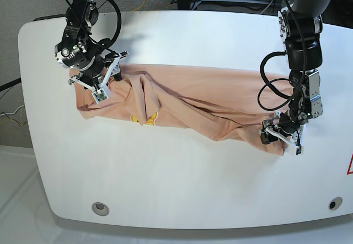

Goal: Fold the T-shirt properly
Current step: 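Hold the shirt end with the left gripper while the right gripper holds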

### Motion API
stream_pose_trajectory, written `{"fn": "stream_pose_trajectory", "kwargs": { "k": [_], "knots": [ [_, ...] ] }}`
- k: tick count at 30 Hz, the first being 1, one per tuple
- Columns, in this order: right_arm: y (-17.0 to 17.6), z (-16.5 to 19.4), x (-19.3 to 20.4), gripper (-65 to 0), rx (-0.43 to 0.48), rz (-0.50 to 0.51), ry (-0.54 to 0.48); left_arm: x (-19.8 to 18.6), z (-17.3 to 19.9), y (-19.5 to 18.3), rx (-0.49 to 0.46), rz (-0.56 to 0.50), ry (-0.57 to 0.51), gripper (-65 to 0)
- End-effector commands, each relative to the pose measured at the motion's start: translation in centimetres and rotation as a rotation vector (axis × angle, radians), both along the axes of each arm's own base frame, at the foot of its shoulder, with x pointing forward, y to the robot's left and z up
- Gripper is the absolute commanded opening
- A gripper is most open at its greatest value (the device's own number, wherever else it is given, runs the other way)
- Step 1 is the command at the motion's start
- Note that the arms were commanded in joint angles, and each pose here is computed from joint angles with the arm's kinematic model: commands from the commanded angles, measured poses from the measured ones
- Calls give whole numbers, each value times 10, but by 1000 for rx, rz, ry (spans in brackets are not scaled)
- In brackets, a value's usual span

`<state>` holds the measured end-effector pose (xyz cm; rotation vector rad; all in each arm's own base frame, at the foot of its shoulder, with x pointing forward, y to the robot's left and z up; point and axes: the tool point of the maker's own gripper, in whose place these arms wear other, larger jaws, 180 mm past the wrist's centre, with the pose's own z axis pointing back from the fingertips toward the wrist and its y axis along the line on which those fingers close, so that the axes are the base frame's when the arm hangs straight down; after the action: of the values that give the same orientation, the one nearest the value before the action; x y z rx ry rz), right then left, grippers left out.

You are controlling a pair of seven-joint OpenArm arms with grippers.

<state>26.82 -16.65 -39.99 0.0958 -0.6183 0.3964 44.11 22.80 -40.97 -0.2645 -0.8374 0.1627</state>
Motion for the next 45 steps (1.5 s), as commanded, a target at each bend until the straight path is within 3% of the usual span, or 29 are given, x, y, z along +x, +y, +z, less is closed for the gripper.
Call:
{"fn": "stream_pose_trajectory", "kwargs": {
  "k": [1,6,15,20,45],
  "knots": [
    [0,11,8,-383,5,5,-46,15,20,4,8,-2,-55,-307],
    [0,11,8,-383,6,5,-46,15,21,4,7,-5,-56,-324],
    [1,12,10,-383,8,6,-49,15,22,4,4,-3,-60,-541],
    [1,12,9,-383,8,6,-48,15,22,4,5,-3,-61,-618],
    [2,12,9,-383,10,6,-48,15,28,10,14,-29,-74,-629]
  ]
}}
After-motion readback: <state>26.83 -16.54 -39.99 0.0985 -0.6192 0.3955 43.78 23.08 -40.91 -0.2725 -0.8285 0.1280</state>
